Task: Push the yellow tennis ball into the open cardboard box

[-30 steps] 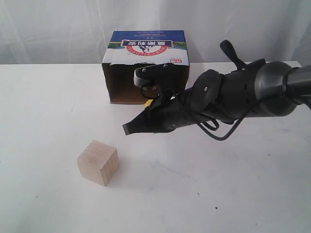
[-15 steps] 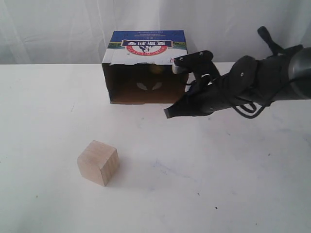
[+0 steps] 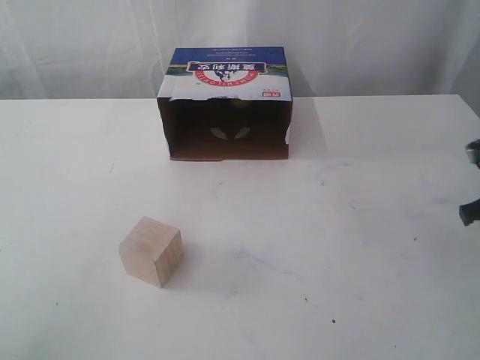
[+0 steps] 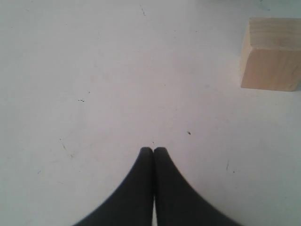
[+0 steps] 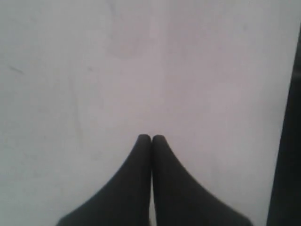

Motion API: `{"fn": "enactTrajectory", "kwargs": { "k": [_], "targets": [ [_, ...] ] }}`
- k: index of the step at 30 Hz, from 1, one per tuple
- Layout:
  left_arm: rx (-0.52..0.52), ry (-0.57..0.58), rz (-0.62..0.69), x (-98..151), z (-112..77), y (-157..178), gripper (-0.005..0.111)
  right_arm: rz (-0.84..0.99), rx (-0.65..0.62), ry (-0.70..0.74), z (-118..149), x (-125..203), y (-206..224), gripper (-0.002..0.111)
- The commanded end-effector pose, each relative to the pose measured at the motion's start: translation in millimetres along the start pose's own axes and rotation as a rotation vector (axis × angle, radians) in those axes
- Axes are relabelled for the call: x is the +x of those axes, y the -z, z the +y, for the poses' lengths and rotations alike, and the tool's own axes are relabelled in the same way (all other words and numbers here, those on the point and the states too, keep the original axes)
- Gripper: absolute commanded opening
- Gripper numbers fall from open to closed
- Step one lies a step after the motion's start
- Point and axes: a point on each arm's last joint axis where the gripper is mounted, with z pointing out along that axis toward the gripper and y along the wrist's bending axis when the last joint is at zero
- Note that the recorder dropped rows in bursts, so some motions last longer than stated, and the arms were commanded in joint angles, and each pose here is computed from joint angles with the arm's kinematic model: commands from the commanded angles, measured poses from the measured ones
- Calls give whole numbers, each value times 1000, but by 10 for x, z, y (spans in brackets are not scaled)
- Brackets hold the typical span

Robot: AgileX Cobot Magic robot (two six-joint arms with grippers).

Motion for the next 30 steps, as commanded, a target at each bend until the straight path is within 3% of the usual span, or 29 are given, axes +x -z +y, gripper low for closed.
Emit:
{"fn": "enactTrajectory", "kwargs": {
  "k": [1,8,14,16,20,21,27,30],
  "targets": [
    [1,17,-5,5,-2,-1,0,116,-133,-27,69,107,42,0],
    [1,17,-5,5,-2,-1,0,136,-187,-57,89,165,174,0],
    [1,17,-5,5,-2,-1,0,-208,-183,-141,-24,169,622,0],
    [1,17,-5,5,-2,-1,0,-395,-210,-201,-40,286,860,0],
    [1,17,-5,5,-2,-1,0,-764,-201,-243,-80,763,1340,0],
    [1,17,-5,5,-2,-1,0,-909,-180,-246,-93,1057,1532,0],
    [1,17,-5,5,-2,-1,0,-1274,-156,-219,17,2080,1870,0],
    [1,17,-5,5,-2,-1,0,-1340,-171,-256,45,2638,1929,0]
  ]
}}
